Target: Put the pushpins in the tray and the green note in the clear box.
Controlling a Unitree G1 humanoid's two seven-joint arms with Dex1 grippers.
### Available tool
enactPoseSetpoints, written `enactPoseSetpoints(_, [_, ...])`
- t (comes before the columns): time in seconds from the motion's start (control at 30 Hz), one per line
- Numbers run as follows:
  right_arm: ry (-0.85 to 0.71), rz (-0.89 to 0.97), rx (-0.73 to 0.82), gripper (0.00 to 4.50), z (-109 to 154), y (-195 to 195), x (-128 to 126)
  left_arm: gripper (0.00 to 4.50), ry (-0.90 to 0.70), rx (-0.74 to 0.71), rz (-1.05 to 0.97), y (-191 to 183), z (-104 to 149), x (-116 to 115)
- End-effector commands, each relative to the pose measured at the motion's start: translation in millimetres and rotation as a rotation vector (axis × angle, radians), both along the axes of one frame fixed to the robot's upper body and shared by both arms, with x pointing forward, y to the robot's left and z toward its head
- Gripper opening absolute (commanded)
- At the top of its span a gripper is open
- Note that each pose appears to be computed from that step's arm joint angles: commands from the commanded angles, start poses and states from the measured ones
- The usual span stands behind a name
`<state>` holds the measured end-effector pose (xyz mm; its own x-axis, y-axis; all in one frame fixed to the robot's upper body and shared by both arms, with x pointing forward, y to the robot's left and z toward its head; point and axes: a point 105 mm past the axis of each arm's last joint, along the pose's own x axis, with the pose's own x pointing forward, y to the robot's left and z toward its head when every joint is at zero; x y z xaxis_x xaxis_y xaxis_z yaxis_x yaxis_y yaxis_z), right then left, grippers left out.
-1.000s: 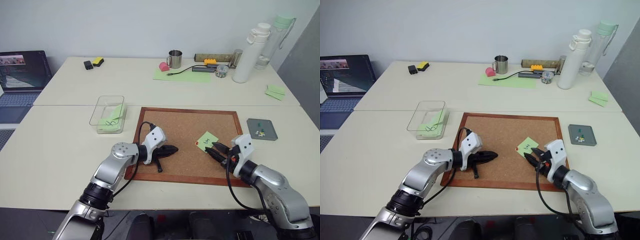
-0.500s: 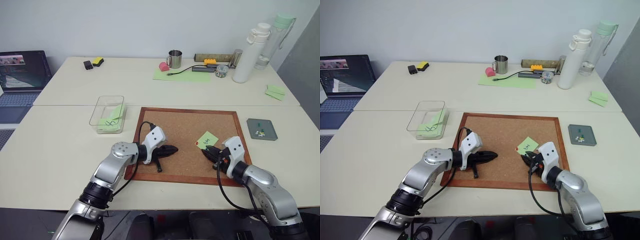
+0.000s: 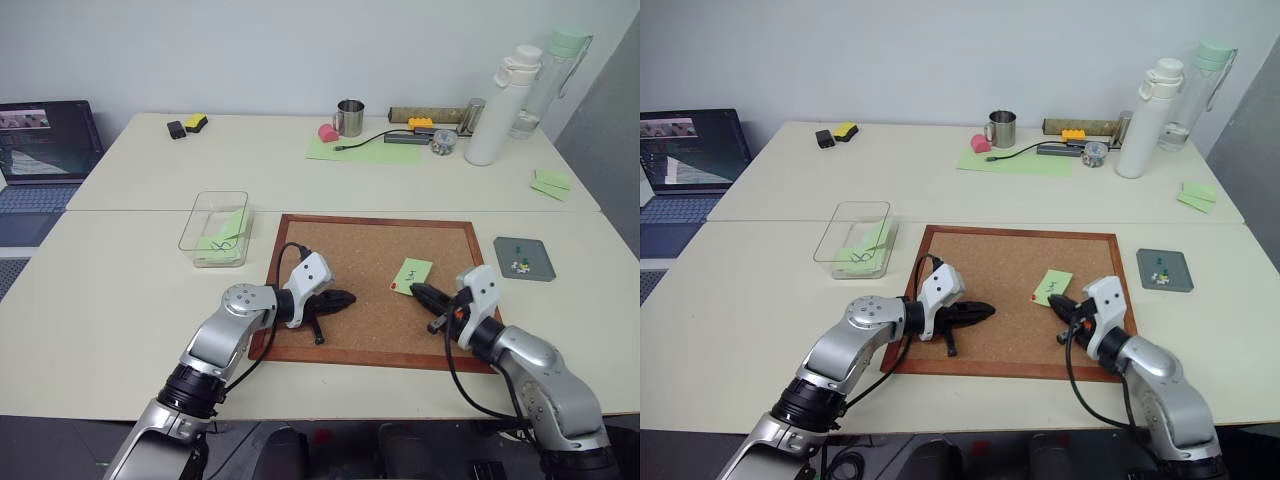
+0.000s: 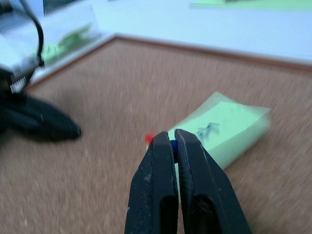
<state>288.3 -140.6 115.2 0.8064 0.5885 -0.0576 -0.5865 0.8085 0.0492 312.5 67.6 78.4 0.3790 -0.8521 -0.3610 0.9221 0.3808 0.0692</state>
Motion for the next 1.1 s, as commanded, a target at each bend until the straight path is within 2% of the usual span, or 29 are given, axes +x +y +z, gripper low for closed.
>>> enactPoseSetpoints(0.03, [-0.087, -0.022, 0.074, 0.04, 33, -6, -2, 0.00, 0.036, 0.041, 0.019, 9, -11, -2])
enactPoseSetpoints(0.2, [-0.093, -0.149, 0.107, 0.04, 41, -32, 9, 0.00, 0.036, 0.043, 0.018, 9, -11, -2])
enactPoseSetpoints(0.43, [-0.077, -0.608, -0.134, 0.04, 33, -133, 47, 0.00, 0.033, 0.045, 0.009, 8, -10, -1])
enactPoseSetpoints(0.57, [-0.043, -0.686, -0.175, 0.04, 27, -157, 57, 0.00, 0.029, 0.045, 0.007, 7, -8, -1])
enactPoseSetpoints(0.67, [-0.004, -0.705, -0.132, 0.04, 20, -167, 62, 0.00, 0.026, 0.046, 0.010, 9, -7, -1])
enactPoseSetpoints(0.73, [0.002, -0.714, -0.104, 0.48, 20, -172, 63, 0.00, 0.028, 0.046, 0.015, 11, -7, -2])
enactPoseSetpoints(0.77, [0.000, -0.713, -0.099, 0.48, 21, -173, 64, 0.00, 0.029, 0.046, 0.017, 11, -7, -3])
enactPoseSetpoints(0.93, [-0.029, -0.702, -0.083, 1.75, 27, -174, 66, 0.00, 0.032, 0.045, 0.025, 12, -8, -4])
enactPoseSetpoints(1.1, [-0.071, -0.588, -0.093, 1.75, 32, -152, 61, 0.00, 0.035, 0.041, 0.027, 11, -8, -5])
